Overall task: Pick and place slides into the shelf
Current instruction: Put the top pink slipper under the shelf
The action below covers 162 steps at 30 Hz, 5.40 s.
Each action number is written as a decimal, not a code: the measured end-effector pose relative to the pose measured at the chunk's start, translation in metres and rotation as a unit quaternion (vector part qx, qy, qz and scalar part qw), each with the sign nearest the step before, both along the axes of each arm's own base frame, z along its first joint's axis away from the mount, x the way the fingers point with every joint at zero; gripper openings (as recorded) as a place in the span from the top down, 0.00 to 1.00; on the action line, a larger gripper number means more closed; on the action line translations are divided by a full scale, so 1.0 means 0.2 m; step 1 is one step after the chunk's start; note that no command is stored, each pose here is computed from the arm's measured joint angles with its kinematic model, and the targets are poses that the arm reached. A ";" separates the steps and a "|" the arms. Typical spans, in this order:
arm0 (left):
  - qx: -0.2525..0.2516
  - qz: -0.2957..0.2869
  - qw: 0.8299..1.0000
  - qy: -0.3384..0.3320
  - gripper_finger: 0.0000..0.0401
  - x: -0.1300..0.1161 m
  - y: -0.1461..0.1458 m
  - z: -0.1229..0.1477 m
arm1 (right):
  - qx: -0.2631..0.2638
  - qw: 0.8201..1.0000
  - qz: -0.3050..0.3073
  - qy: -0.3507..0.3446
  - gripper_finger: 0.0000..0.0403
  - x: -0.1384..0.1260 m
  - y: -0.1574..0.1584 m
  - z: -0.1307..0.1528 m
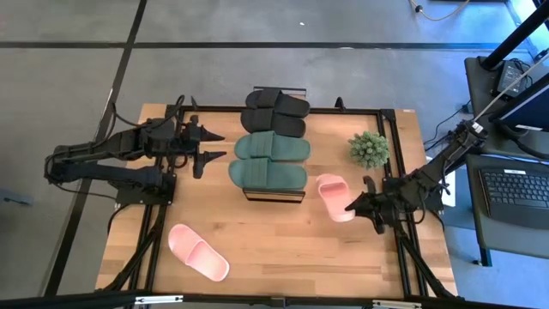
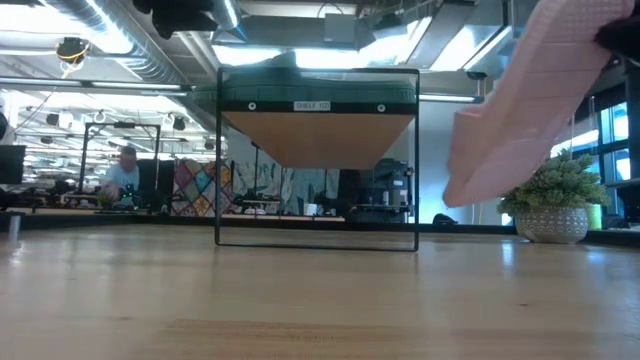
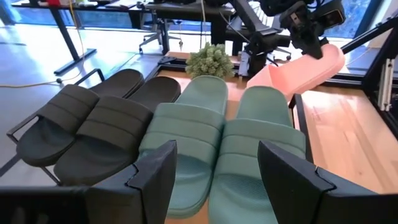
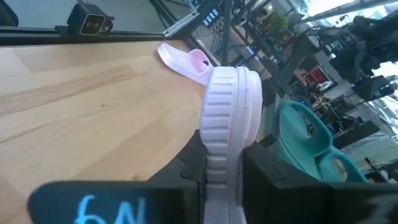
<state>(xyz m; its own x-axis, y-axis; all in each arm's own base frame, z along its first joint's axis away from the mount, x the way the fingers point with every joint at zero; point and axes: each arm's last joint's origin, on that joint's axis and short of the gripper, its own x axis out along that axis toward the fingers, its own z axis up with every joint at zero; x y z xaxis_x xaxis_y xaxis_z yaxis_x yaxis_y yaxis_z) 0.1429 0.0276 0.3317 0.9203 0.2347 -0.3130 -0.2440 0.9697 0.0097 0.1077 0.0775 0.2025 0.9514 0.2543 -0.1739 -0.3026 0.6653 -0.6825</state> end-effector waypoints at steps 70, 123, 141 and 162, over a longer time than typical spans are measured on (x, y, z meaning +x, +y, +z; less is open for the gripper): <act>0.000 -0.004 0.999 0.054 0.46 -0.02 0.00 -0.05 | 0.064 0.996 -0.043 -0.034 0.84 0.08 -0.20 -0.22; 0.001 -0.004 0.999 0.054 0.46 -0.02 0.00 -0.05 | 0.069 0.996 -0.014 0.046 0.85 0.27 -0.49 -0.42; -0.001 -0.004 0.999 0.053 0.46 -0.02 0.00 -0.05 | 0.042 0.996 0.059 0.050 0.85 0.35 -0.57 -0.48; 0.006 0.018 0.998 0.052 0.46 -0.02 0.00 -0.04 | 0.016 0.983 0.181 0.023 0.85 0.43 -0.70 -0.56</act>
<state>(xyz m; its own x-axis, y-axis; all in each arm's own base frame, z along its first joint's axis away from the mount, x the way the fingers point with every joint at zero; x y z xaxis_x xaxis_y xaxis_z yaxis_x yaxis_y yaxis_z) 0.1397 0.0282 0.3228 0.8737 0.2712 -0.4039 -0.2756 0.9600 0.0485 0.1945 -0.0625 0.0913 0.7889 0.5809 -0.2007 -0.5531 0.5287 -0.6439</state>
